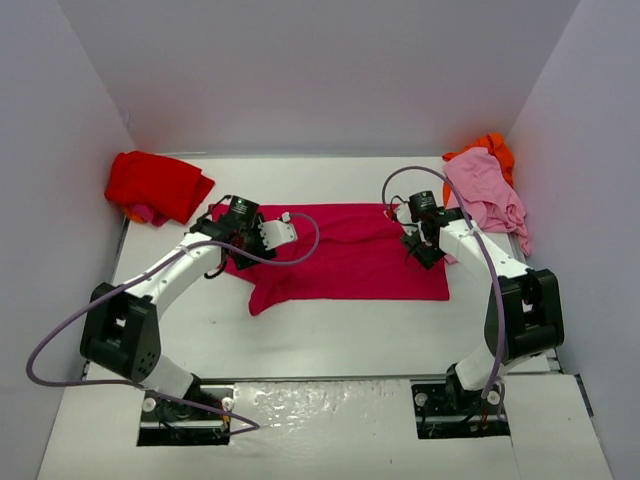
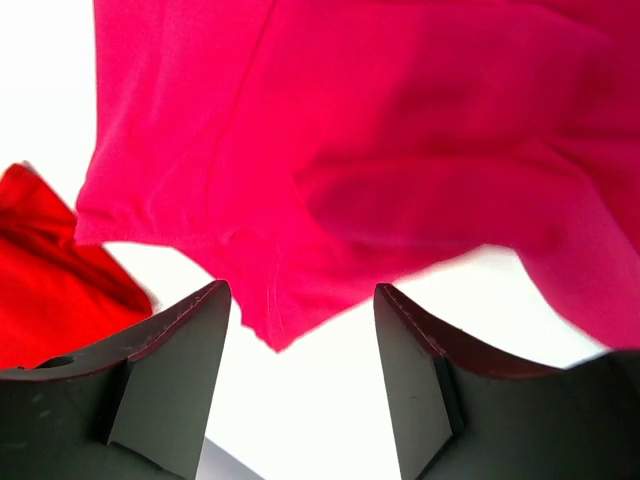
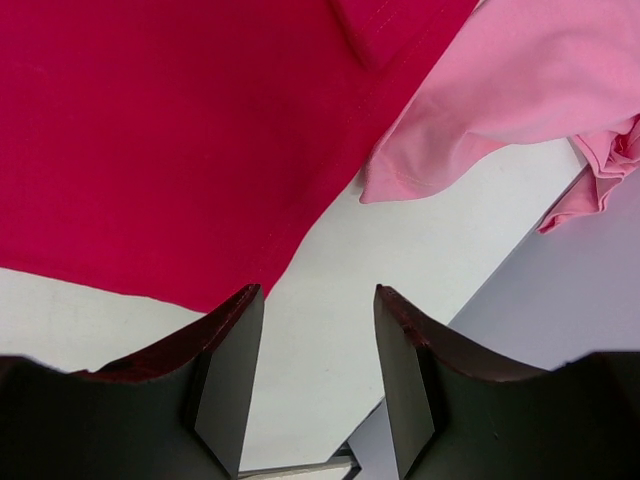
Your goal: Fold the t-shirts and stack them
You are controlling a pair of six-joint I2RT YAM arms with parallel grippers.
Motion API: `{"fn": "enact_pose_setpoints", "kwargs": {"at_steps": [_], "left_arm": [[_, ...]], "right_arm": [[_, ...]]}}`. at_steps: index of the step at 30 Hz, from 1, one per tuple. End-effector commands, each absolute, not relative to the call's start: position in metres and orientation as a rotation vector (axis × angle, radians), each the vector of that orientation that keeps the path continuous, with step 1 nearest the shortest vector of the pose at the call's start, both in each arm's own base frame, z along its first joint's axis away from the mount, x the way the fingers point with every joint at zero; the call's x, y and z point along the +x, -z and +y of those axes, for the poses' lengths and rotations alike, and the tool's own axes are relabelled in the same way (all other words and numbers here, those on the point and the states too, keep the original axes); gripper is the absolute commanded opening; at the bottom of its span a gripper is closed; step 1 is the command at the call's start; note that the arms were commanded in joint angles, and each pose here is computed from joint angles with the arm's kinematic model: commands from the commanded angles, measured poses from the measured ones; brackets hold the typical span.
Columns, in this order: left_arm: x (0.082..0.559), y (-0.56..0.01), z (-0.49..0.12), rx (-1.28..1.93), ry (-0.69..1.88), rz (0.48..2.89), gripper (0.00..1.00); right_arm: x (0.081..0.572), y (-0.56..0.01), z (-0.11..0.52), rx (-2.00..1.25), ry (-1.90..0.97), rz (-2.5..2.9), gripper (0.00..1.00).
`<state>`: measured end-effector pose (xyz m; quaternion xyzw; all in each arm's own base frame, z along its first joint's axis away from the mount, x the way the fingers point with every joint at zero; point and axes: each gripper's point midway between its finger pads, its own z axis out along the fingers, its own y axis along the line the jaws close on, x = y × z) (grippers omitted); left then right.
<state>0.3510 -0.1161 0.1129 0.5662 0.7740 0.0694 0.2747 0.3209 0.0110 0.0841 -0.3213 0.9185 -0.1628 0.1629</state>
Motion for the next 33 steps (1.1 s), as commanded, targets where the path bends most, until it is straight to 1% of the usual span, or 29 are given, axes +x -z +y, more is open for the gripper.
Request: {"fn": "enact_pose_setpoints", "kwargs": {"at_steps": [1, 5, 10, 15, 17, 20, 28, 31, 33], "left_arm": [[0.314, -0.128, -0.108, 1.631, -0.159, 2.039, 0.54], [0.284, -0.122, -0.096, 1.711, -0.126, 2.079, 0.53], [0.246, -0.108, -0.105, 1.800, 0.086, 2.173, 0.52], [0.230, -0.087, -0.118, 1.818, 0.280, 2.265, 0.54], [0.228, -0.083, -0.127, 1.804, 0.361, 2.284, 0.55], [0.228, -0.070, -0.132, 1.799, 0.407, 2.317, 0.55], [0.231, -0.050, -0.134, 1.797, 0.416, 2.346, 0.55], [0.237, -0.049, -0.138, 1.774, 0.391, 2.323, 0.55], [0.239, -0.052, -0.145, 1.770, 0.399, 2.297, 0.52]], "right_arm": [[0.327, -0.094, 0.013, -0.909, 0.482, 2.578, 0.46], [0.329, -0.089, 0.017, -0.915, 0.460, 2.589, 0.46], [0.332, -0.088, 0.021, -0.914, 0.452, 2.586, 0.46], [0.331, -0.089, 0.022, -0.912, 0.459, 2.584, 0.46], [0.329, -0.090, 0.023, -0.912, 0.461, 2.581, 0.46], [0.327, -0.091, 0.021, -0.909, 0.469, 2.578, 0.46], [0.325, -0.089, 0.019, -0.920, 0.478, 2.583, 0.47], [0.326, -0.088, 0.020, -0.920, 0.475, 2.584, 0.47], [0.326, -0.087, 0.020, -0.922, 0.474, 2.588, 0.47]]}}
